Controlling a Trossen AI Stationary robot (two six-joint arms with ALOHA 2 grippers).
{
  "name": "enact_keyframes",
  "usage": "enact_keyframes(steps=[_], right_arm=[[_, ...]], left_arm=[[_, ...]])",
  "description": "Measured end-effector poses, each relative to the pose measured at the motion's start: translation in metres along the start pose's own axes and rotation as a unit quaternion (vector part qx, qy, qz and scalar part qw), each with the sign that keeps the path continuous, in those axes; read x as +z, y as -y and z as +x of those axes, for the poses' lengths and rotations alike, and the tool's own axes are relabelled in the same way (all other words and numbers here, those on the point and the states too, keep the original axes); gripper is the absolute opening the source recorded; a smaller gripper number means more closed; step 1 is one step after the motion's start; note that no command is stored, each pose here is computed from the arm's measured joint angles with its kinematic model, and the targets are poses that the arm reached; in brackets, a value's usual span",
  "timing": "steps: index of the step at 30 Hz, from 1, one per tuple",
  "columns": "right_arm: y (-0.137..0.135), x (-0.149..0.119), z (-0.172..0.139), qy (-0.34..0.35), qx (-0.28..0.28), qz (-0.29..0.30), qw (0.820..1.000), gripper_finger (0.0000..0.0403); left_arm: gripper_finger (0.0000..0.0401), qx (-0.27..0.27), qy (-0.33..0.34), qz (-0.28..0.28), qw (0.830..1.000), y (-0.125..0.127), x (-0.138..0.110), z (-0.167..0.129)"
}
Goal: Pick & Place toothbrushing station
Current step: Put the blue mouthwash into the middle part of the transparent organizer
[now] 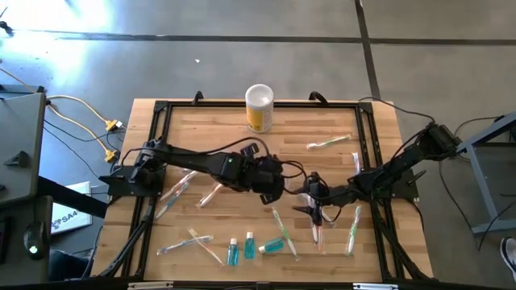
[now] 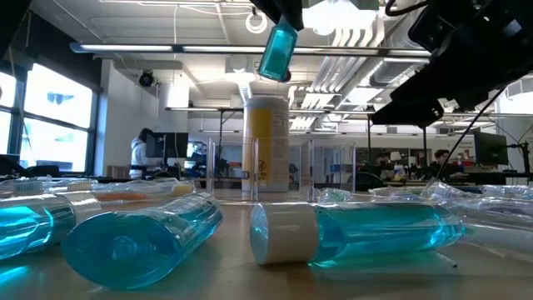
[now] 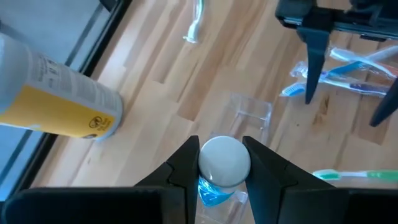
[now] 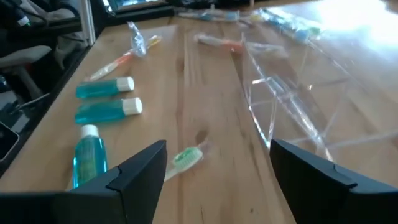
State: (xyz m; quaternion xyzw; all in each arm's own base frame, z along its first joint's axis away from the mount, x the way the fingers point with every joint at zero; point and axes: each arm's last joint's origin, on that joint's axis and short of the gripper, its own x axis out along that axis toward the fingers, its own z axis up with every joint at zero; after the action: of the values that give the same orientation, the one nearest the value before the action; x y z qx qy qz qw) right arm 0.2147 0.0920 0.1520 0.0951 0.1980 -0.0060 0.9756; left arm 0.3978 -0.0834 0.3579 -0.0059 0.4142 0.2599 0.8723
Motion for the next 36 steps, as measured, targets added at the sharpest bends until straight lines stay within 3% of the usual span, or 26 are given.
enact_keyframes(steps=[2, 5, 7, 11, 18, 23, 29, 32, 36], right_arm=[[0.000, -0.002, 0.000, -0.008, -0.001, 0.007, 1.000, 0.0277], [-0.004, -0.006, -0.002, -0.023, 0.003, 0.014, 1.000, 0.0277], [-0.007, -0.010, -0.003, -0.034, 0.004, 0.013, 0.999, 0.0277], [-0.011, -0.012, -0.006, -0.022, -0.013, 0.017, 1.000, 0.0277], [-0.017, -0.015, -0.009, -0.020, -0.013, 0.026, 0.999, 0.0277], [-0.024, -0.018, -0.013, -0.022, 0.003, 0.020, 1.000, 0.0277], [-0.030, -0.021, -0.016, -0.026, 0.016, 0.020, 0.999, 0.0277], [-0.032, -0.021, -0.017, -0.027, 0.021, 0.021, 0.999, 0.0277], [-0.033, -0.022, -0.018, -0.028, 0.023, 0.021, 0.999, 0.0277]], left_arm=[[0.0088, 0.007, -0.007, 0.009, 1.000, 0.002, -0.005, 0.004], [0.0088, 0.019, -0.071, 0.034, 0.997, -0.008, -0.017, -0.002], [0.0088, 0.044, -0.083, 0.014, 0.995, -0.023, -0.021, -0.017], [0.0088, 0.052, -0.051, -0.009, 0.997, -0.042, -0.019, -0.045], [0.0088, 0.041, -0.013, 0.026, 0.999, -0.062, -0.023, -0.071], [0.0088, 0.014, -0.019, 0.040, 0.999, -0.055, -0.042, -0.050], [0.0088, -0.080, 0.051, 0.065, 0.993, -0.043, -0.063, -0.013], [0.0088, -0.128, 0.093, 0.050, 0.986, -0.044, -0.068, 0.010], [0.0088, -0.144, 0.131, 0.023, 0.980, -0.049, -0.073, 0.036]])
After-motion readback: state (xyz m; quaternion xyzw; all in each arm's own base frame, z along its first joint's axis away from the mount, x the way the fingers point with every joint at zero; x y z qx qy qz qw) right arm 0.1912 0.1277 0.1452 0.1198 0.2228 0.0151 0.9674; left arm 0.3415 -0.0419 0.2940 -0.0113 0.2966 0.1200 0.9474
